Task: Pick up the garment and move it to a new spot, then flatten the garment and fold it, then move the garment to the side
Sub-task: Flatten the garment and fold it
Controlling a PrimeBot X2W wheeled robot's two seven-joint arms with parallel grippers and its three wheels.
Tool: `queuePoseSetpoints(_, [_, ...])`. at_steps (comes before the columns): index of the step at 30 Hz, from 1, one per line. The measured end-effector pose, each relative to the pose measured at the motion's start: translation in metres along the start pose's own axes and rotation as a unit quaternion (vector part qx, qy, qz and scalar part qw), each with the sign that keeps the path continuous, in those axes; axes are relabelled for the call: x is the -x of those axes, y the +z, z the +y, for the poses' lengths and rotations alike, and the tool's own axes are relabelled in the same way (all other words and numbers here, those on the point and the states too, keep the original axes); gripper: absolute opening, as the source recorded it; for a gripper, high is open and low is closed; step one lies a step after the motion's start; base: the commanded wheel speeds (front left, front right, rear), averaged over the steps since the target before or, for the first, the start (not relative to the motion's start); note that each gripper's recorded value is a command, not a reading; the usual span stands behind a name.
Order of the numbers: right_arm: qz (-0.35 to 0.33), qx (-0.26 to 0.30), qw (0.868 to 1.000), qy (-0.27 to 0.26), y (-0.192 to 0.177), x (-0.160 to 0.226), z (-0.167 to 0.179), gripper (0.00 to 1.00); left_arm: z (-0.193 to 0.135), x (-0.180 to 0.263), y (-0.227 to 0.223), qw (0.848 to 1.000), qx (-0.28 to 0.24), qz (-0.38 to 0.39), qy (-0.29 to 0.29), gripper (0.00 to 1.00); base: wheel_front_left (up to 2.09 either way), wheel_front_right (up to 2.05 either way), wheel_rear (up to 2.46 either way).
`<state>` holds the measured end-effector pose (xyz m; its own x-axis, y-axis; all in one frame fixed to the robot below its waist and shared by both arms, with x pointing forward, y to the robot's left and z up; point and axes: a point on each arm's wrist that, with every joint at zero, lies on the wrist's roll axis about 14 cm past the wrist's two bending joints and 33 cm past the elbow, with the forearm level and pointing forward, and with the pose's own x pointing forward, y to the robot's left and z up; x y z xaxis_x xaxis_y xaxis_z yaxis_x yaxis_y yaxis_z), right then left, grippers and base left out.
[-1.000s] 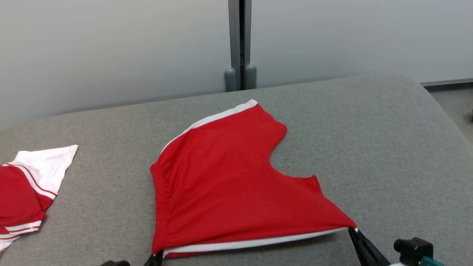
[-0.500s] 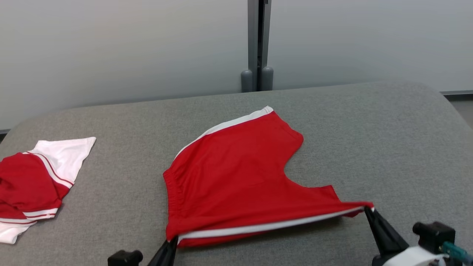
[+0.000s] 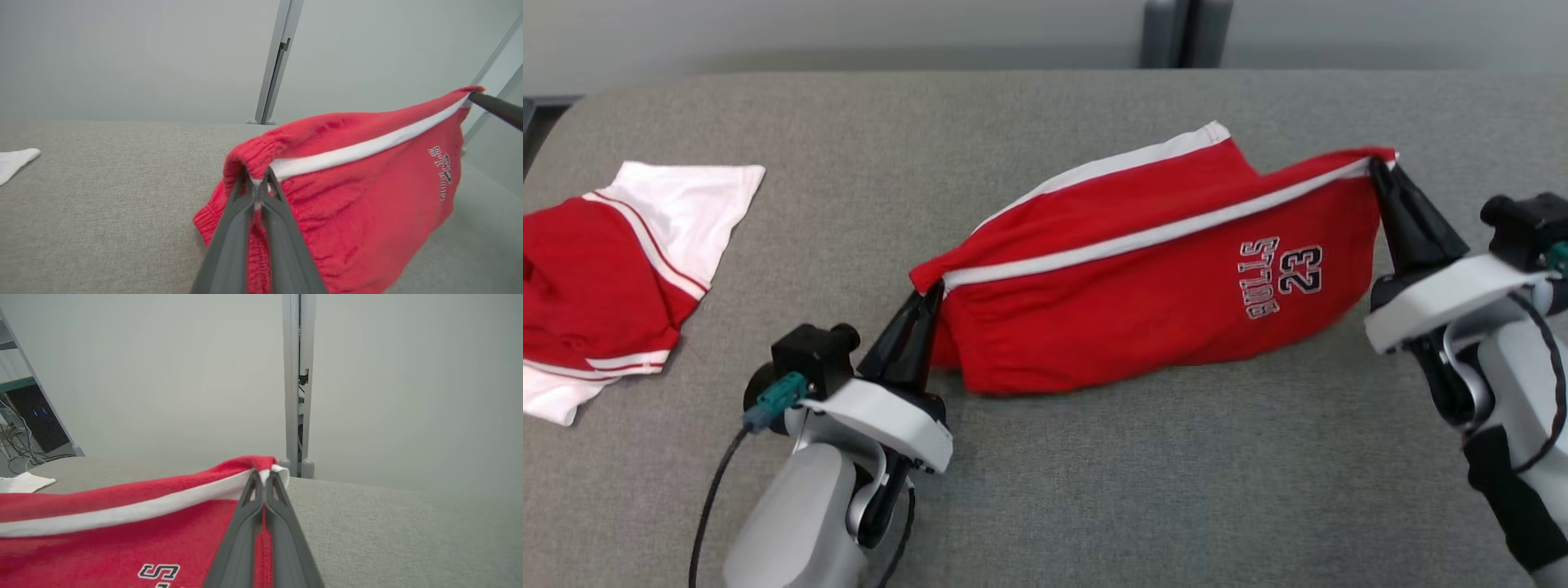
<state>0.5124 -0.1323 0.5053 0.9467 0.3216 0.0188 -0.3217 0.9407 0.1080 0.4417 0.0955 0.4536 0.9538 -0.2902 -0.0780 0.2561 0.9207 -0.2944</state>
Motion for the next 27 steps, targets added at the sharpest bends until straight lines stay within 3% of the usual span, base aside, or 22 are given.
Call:
queuePoseSetpoints(4, [0.016, 0.006, 1.000, 0.016, -0.013, -0.042, 0.004, 0.00, 0.025, -0.015, -0.004, 1.000, -0.013, 0.010, 0.024, 0.00, 0.00, 0.00, 0.00])
queuePoseSetpoints(11, [0.046, 0.010, 0.998, 0.032, -0.042, -0.098, 0.009, 0.00, 0.039, -0.042, -0.005, 0.999, -0.008, 0.014, 0.029, 0.00, 0.00, 0.00, 0.00])
queuePoseSetpoints(18, [0.089, 0.028, 0.994, 0.047, -0.084, -0.126, 0.014, 0.00, 0.055, -0.053, -0.022, 0.998, -0.008, 0.038, 0.055, 0.03, 0.00, 0.00, 0.00])
queuePoseSetpoints(19, [0.089, 0.023, 0.995, 0.047, -0.086, -0.129, 0.016, 0.23, 0.057, -0.053, -0.023, 0.997, -0.009, 0.040, 0.059, 0.38, 0.00, 0.00, 0.00])
queuePoseSetpoints(20, [0.089, 0.018, 0.995, 0.046, -0.087, -0.131, 0.017, 0.93, 0.059, -0.054, -0.024, 0.997, -0.009, 0.042, 0.064, 1.00, 0.00, 0.00, 0.00])
queuePoseSetpoints(21, [0.086, 0.011, 0.995, 0.044, -0.086, -0.134, 0.017, 1.00, 0.061, -0.054, -0.026, 0.997, -0.008, 0.044, 0.069, 1.00, 0.00, 0.00, 0.00])
queuePoseSetpoints(27, [0.066, 0.002, 0.997, 0.027, -0.071, -0.128, 0.005, 1.00, 0.061, -0.050, -0.025, 0.995, -0.013, 0.042, 0.084, 1.00, 0.00, 0.00, 0.00])
